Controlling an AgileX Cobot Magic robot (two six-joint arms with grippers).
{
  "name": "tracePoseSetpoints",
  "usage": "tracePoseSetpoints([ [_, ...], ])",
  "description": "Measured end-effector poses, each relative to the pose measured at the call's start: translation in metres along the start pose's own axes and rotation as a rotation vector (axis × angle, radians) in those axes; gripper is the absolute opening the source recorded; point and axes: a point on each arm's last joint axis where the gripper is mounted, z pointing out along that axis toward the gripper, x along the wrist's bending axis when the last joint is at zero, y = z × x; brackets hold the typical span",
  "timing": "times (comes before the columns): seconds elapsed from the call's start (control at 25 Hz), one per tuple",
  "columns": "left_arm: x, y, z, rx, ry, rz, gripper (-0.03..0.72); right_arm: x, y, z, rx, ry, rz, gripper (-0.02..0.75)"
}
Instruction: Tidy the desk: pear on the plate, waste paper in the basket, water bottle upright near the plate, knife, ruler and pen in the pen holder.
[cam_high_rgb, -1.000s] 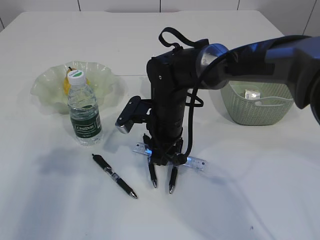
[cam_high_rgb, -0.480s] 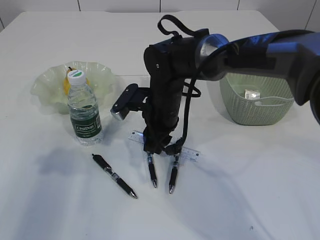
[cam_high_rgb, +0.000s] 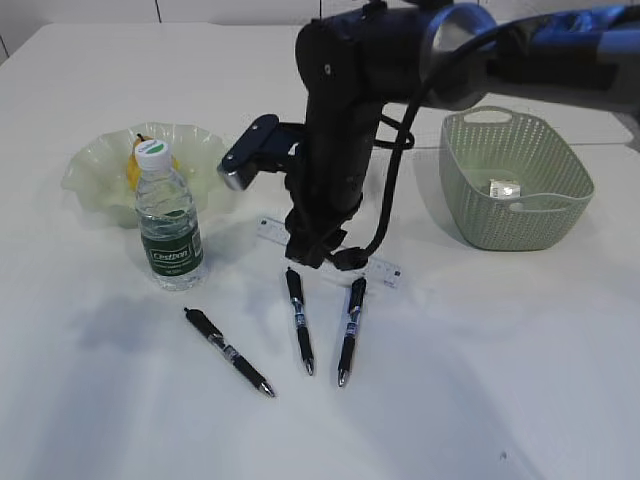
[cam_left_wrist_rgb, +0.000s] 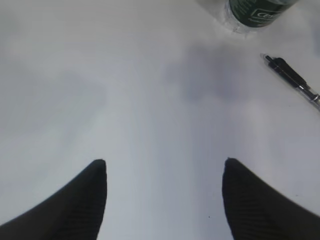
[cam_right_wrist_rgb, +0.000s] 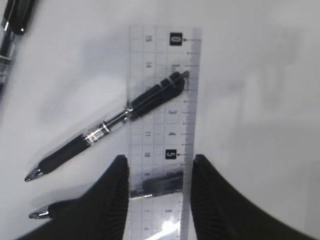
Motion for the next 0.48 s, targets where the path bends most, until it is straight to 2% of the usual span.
tracePoseSetpoints([
  [0.28,0.0,0.0,0.0,0.004,0.0,0.0,0.501,-0.019,-0.015,-0.066,-0.11,-0.062,0.067,0.274],
  [0.48,0.0,-0.001,0.0,0.006,0.0,0.0,0.496,-0.04,-0.039,-0.121,-0.252,-0.08,0.183,0.274],
])
